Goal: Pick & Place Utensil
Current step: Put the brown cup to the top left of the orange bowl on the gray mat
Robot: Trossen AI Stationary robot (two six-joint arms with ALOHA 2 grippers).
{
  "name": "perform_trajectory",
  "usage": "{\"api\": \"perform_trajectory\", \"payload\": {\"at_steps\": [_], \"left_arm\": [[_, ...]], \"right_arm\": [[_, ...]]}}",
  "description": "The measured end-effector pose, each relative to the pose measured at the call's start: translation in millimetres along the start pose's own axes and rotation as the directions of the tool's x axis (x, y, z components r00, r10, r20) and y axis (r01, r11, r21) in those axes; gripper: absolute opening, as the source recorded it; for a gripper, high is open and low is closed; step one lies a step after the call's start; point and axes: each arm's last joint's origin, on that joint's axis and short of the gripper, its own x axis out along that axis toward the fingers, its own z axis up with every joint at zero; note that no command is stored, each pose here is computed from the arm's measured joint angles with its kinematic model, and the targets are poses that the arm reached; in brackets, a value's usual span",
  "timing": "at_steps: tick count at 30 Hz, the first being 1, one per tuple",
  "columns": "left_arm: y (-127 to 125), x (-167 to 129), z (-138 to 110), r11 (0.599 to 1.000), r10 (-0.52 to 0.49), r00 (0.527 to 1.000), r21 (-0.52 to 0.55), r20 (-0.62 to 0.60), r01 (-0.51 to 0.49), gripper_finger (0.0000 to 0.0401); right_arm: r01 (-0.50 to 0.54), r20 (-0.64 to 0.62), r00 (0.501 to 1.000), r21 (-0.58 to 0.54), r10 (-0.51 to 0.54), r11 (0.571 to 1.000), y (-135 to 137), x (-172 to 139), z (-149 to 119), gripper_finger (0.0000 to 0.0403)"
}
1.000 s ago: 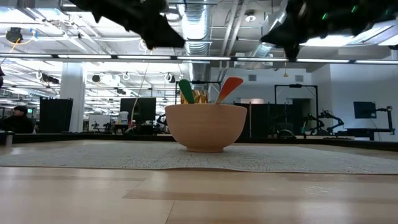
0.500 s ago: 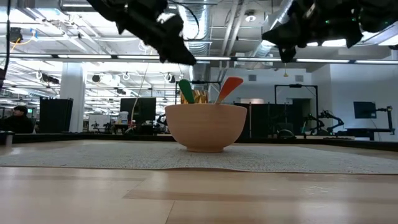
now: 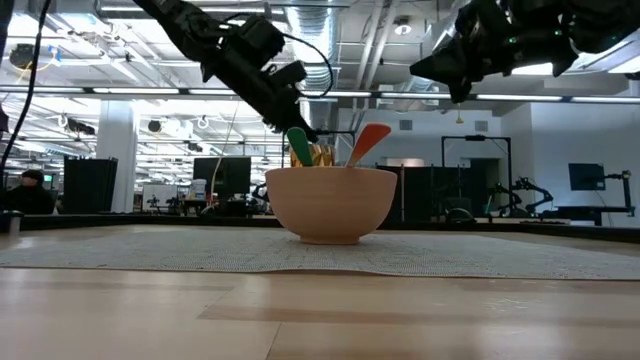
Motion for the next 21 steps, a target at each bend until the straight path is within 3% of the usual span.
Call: {"api": "perform_trajectory", "payload": {"at_steps": [9, 12, 17, 21], "left_arm": [[11.3, 12.6, -15.6, 0.999, 0.028, 0.998, -0.026, -0.055, -0.03, 0.0129], [8.9, 9.7, -14.0, 1.0, 0.021, 0.998, -0.017, -0.055, -0.022, 0.0101], [10.4, 1.6, -8.0, 0.999, 0.033, 0.999, -0.01, -0.028, -0.033, 0.0017], [7.1, -12.3, 2.3, 0.998, 0.058, 0.998, 0.003, -0.005, -0.058, 0.0009]], "right_arm": [[-0.001, -0.001, 1.0, 0.001, 0.001, 1.0, 0.1, 0.1, -0.1, 0.0001], [0.0, -0.001, 1.0, 0.002, 0.0, 1.0, 0.0, 0.1, -0.1, 0.0001], [0.0, -0.001, 1.0, 0.001, 0.0, 1.0, 0.0, 0.1, -0.1, 0.0001], [-0.001, -0.001, 1.0, 0.001, 0.001, 1.0, 0.1, 0.1, -0.1, 0.0001]]}}
